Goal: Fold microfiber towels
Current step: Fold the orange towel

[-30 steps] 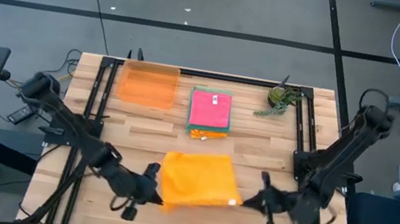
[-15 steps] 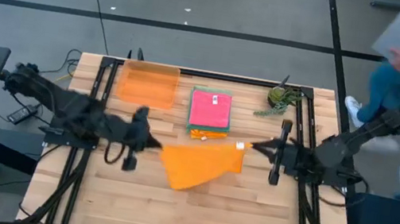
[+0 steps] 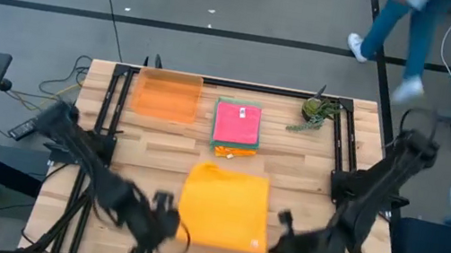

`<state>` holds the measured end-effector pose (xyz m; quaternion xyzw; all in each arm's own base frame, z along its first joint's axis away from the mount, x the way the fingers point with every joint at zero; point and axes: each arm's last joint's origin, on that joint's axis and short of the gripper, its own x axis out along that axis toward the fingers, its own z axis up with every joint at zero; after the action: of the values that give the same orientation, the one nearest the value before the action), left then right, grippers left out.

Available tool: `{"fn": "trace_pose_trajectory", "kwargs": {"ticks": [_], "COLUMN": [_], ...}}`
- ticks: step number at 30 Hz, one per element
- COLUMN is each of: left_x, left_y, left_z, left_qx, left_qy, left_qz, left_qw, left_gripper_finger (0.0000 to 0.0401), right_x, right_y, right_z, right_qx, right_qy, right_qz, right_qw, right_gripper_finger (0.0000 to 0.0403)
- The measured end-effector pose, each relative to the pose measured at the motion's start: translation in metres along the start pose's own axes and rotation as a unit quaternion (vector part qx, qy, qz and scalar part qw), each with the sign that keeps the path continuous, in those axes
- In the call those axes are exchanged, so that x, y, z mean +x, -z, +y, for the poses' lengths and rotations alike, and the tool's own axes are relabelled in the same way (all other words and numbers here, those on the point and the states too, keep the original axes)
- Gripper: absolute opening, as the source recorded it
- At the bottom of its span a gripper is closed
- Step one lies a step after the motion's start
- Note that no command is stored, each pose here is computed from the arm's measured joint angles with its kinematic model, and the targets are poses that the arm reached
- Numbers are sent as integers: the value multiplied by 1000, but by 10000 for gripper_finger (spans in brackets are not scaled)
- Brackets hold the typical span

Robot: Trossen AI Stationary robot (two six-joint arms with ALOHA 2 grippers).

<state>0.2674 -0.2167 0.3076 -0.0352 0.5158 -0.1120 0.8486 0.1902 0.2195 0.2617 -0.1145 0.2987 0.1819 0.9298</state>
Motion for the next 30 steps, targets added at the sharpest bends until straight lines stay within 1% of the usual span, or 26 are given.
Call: {"fn": "trace_pose_trajectory", "kwargs": {"ticks": [3,5,6,8,11,12,14,16,19,21,24,27,30], "left_x": [47,72,81,88,83,77,56,26,-24,-59,-102,-127,-145], "left_y": [7,10,11,11,6,5,-2,-12,-29,-39,-54,-65,-77], "left_z": [-29,-41,-44,-46,-38,-35,-27,-20,-7,2,22,45,69], "left_qx": [20,28,31,34,49,62,90,119,152,157,156,160,171], "left_qy": [7,28,40,44,28,9,-40,-97,-171,-211,-257,-299,-326], "left_qz": [18,26,33,45,51,50,34,5,-39,-77,-125,-134,-136], "left_qw": [1000,999,998,997,997,997,995,988,973,962,945,931,920], "left_gripper_finger": [8,5,4,4,5,4,4,4,4,4,4,4,4], "right_x": [30,45,50,56,50,44,30,10,-28,-55,-92,-125,-146], "right_y": [17,25,29,33,27,23,12,0,-17,-27,-37,-43,-44], "right_z": [38,55,61,65,62,58,47,32,2,-20,-54,-90,-117], "right_qx": [25,46,51,56,53,50,35,15,-16,-44,-95,-110,-123], "right_qy": [-20,-32,-29,-5,13,18,31,51,97,143,211,271,307], "right_qz": [13,9,11,13,3,-5,-26,-48,-89,-120,-153,-183,-203], "right_qw": [999,998,998,998,999,999,999,997,991,981,961,939,922], "right_gripper_finger": [2,2,2,2,2,2,2,2,2,2,2,2,2]}}
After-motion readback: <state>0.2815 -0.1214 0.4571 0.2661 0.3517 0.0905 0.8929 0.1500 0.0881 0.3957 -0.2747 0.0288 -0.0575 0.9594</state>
